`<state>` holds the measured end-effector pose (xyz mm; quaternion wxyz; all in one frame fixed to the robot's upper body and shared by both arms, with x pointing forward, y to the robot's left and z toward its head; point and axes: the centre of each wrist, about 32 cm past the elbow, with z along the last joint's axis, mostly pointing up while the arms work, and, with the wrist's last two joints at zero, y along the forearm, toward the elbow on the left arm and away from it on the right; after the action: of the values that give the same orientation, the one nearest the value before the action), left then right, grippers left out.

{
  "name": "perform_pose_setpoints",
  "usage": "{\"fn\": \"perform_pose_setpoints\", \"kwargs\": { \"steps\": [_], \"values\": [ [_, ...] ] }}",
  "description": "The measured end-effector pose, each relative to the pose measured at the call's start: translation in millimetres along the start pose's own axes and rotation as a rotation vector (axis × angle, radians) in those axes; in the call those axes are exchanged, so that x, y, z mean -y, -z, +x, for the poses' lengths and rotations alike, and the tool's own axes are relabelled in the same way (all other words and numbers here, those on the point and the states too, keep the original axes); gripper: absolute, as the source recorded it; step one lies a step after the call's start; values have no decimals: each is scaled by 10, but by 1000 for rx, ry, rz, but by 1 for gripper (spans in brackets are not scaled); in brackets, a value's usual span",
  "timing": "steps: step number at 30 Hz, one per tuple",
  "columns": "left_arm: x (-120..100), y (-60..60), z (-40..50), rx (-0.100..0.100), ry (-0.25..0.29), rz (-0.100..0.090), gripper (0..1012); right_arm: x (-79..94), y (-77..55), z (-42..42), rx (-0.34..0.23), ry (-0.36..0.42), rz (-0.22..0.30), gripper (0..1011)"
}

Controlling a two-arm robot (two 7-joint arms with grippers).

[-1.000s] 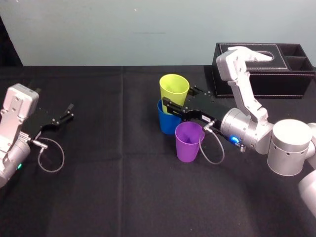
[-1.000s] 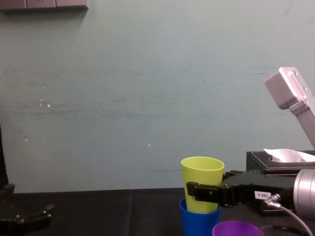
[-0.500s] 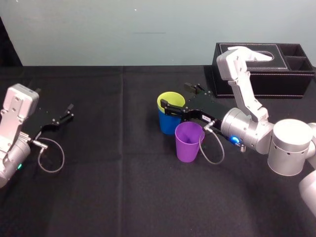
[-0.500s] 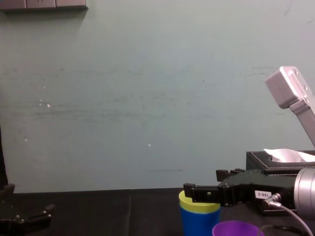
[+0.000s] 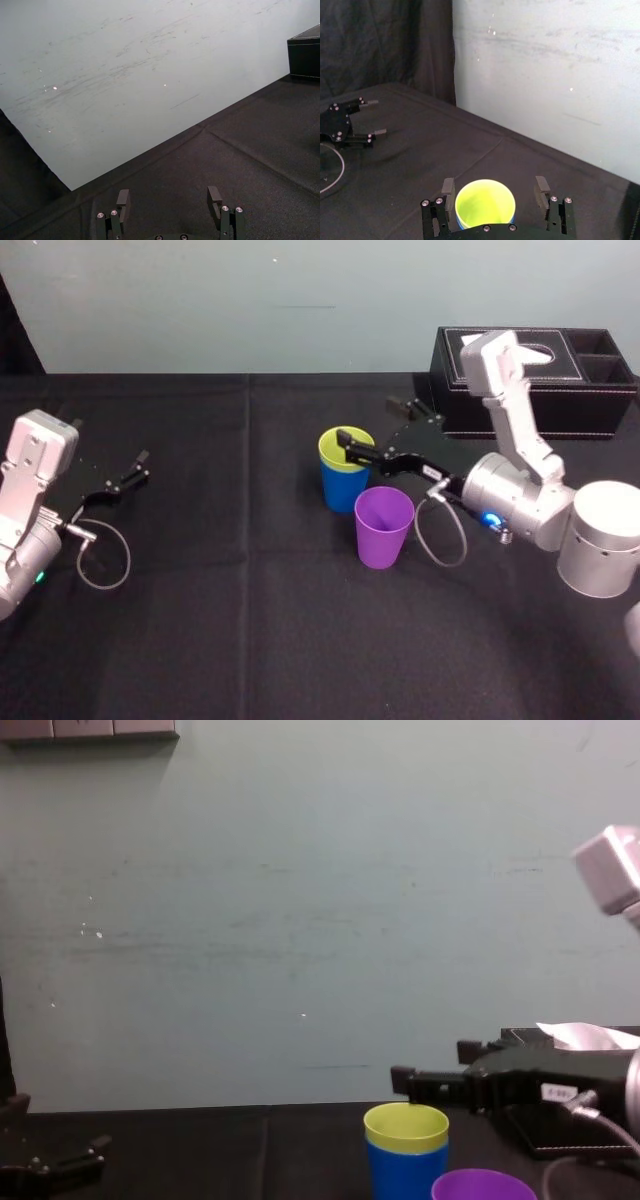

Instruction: Stack the three plastic cups sequentially using one hand.

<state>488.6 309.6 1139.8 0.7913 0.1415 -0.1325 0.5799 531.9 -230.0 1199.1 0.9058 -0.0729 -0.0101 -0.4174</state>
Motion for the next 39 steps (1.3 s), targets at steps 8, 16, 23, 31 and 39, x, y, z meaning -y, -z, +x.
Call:
{"fn": "perform_pose_setpoints", "kwargs": {
  "steps": [8,16,23,31,39],
  "values": [
    [0,0,0,0,0,0,1011,258,-90,2,11,27,22,1000],
    [0,0,0,0,0,0,1011,603,-53,-20,0,33,-7,1000],
    [0,0,0,0,0,0,1011,969,96,-52,-10,28,-41,1000],
    [0,0,0,0,0,0,1011,1275,304,-92,-11,23,-71,1002],
    [0,0,0,0,0,0,1011,1341,515,-166,5,-28,-87,1002]
  ]
}}
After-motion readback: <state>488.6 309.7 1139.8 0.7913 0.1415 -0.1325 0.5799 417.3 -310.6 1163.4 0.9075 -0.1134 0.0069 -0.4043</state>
